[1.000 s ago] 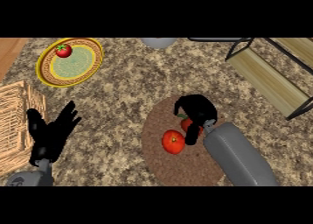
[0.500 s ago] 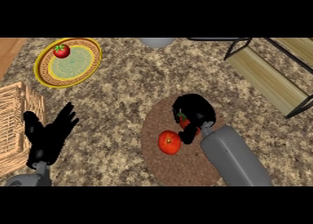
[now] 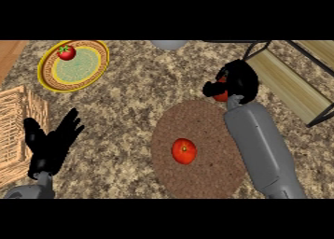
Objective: Pick the bell pepper from the placemat and place it in the tiered shelf
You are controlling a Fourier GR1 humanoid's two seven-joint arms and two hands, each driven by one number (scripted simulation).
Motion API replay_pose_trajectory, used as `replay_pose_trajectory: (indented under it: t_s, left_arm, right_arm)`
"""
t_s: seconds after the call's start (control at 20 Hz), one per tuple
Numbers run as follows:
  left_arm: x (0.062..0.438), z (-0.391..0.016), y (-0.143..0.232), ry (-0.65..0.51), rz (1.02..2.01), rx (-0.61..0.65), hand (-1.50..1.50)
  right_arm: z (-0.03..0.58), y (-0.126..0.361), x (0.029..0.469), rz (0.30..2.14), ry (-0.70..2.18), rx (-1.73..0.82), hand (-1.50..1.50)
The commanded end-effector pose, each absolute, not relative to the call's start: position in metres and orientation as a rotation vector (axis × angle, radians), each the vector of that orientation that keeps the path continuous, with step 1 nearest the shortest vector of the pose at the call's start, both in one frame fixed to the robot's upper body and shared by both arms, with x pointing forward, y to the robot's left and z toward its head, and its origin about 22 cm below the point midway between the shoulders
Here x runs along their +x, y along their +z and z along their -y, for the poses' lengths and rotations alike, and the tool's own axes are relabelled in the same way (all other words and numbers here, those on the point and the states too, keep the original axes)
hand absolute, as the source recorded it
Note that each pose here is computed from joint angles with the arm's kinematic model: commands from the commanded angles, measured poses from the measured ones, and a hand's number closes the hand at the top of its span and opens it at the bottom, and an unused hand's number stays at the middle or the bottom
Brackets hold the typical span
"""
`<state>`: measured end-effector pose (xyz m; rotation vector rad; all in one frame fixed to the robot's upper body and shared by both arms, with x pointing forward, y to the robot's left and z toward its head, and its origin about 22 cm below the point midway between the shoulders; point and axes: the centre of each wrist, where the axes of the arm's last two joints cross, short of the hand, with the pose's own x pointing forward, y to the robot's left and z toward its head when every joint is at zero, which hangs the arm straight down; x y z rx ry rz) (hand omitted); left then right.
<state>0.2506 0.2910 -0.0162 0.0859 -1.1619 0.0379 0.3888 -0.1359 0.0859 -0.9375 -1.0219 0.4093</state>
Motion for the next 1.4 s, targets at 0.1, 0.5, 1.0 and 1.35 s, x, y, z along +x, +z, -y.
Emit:
replay_pose_trajectory:
  t_s: [0.1, 0.5, 1.0, 1.35]
  left_arm:
    - [0.241, -0.298, -0.03, 0.043, 1.097, 0.097, 0.0]
    - [0.243, -0.289, -0.028, 0.043, 1.106, 0.093, 0.0]
    - [0.244, -0.29, -0.03, 0.047, 1.12, 0.09, 0.0]
    - [0.247, -0.303, -0.025, 0.037, 1.116, 0.091, 0.0]
  right_arm:
    - [0.108, 0.188, 0.412, 1.06, 0.085, -1.222, 1.5]
    - [0.086, 0.288, 0.411, 1.031, -0.059, -1.429, 1.5]
    - [0.137, 0.359, 0.413, 0.993, -0.197, -1.502, 1.5]
    - [0.196, 0.395, 0.417, 0.999, -0.227, -1.541, 1.5]
